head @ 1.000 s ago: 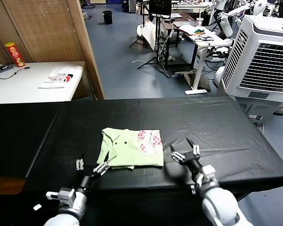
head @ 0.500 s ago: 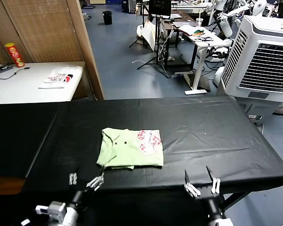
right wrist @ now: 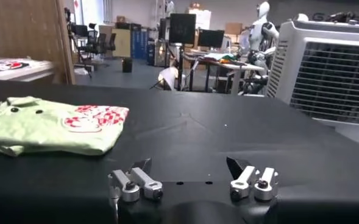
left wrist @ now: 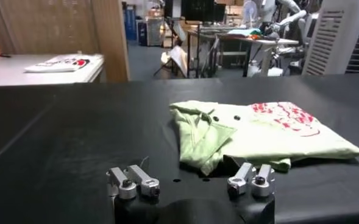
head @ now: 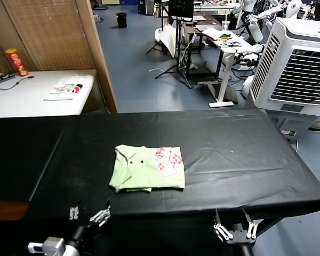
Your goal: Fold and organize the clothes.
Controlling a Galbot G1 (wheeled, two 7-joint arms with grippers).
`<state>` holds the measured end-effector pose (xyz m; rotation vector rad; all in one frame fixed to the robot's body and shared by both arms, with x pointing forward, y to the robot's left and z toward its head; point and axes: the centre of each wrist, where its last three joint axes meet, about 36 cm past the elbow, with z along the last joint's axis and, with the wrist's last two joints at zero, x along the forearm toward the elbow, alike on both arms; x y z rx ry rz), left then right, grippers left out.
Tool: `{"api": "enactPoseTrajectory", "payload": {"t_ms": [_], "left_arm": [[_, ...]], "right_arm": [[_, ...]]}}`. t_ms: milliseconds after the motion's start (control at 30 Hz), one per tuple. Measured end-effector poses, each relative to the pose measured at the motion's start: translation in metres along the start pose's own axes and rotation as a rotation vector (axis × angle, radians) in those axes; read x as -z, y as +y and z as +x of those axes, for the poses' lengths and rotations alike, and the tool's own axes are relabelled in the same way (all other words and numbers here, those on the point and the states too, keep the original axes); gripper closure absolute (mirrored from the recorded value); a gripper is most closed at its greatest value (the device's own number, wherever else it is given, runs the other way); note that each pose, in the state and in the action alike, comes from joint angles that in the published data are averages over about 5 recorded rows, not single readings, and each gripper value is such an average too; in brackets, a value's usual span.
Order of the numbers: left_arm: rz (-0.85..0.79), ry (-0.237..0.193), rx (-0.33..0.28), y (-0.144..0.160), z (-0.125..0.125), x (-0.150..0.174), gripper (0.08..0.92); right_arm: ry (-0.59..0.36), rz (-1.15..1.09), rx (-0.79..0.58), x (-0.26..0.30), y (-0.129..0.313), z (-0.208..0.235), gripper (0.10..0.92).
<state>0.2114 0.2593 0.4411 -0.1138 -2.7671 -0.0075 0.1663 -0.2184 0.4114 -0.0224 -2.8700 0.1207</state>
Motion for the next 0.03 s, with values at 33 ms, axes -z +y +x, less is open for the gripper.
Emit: {"api": "enactPoseTrajectory", "payload": {"t_ms": [33], "left_arm": [[0.001,-0.001,0.000,0.0000,0.0004,0.0002,0.201]], "right_arm": [[0.000,0.000,0.000,0.0001,0.0000,0.0003,0.224]]}}
